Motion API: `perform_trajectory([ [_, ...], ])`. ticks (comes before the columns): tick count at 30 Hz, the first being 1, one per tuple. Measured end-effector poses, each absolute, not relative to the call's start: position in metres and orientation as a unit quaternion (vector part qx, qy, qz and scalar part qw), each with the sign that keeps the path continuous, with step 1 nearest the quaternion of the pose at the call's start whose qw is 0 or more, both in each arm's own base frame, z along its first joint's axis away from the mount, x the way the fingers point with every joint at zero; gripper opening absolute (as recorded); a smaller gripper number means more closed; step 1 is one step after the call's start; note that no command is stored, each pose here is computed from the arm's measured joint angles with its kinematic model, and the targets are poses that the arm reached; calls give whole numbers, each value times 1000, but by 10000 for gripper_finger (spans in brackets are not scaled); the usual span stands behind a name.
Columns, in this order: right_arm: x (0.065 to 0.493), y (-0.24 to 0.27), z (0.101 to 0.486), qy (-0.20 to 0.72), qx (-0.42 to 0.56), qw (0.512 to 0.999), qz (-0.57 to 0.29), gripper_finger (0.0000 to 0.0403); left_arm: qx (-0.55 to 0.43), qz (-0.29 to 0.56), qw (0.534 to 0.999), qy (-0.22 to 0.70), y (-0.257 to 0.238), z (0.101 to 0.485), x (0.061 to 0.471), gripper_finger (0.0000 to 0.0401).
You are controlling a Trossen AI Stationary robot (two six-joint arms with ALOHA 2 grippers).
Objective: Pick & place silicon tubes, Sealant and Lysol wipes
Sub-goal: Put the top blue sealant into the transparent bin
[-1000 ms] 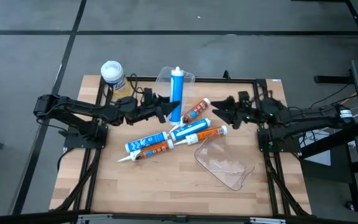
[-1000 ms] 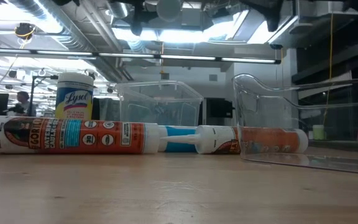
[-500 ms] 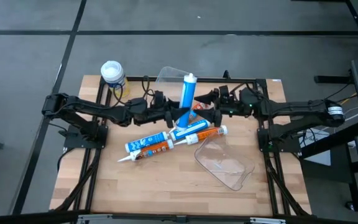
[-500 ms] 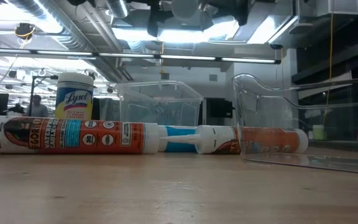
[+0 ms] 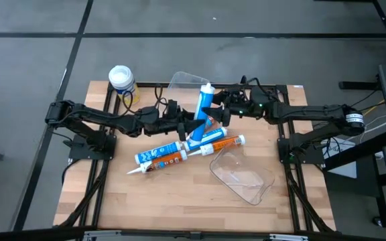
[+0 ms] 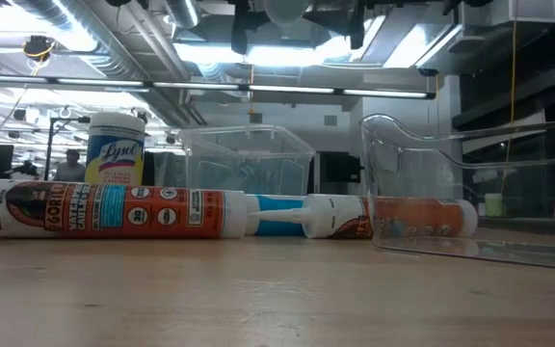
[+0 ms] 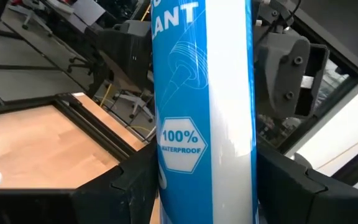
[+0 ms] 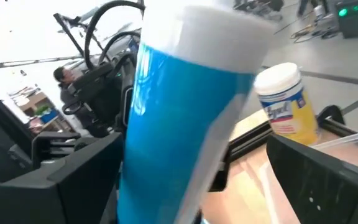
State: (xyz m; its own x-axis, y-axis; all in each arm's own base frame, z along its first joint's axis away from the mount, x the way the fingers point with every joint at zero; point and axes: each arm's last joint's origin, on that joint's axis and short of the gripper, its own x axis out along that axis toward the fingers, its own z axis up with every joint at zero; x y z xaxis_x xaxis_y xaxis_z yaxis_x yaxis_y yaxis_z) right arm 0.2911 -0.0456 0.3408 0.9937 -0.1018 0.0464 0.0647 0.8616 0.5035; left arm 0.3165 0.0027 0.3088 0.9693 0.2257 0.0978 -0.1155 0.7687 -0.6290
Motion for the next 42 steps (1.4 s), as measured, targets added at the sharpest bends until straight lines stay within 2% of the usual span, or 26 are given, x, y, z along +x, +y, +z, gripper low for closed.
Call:
perform_trajectory([
  [7,304,-48,344,-49,267,962,-14,395,-320,96,940,-73,3,307,317,216],
  [10,305,-49,346,-51,260,964,-14,383,-312,100,942,-70,4,306,317,216],
  [13,305,-49,346,-52,252,966,-14,345,-311,101,942,-70,4,306,317,216],
  [19,305,-48,346,-50,254,966,-10,220,-290,102,949,-67,4,306,317,217],
  [38,294,-46,348,-11,245,969,-15,218,-257,111,958,-61,4,304,317,217],
  [42,287,-45,351,-2,245,969,-20,218,-259,113,957,-65,4,305,317,228],
])
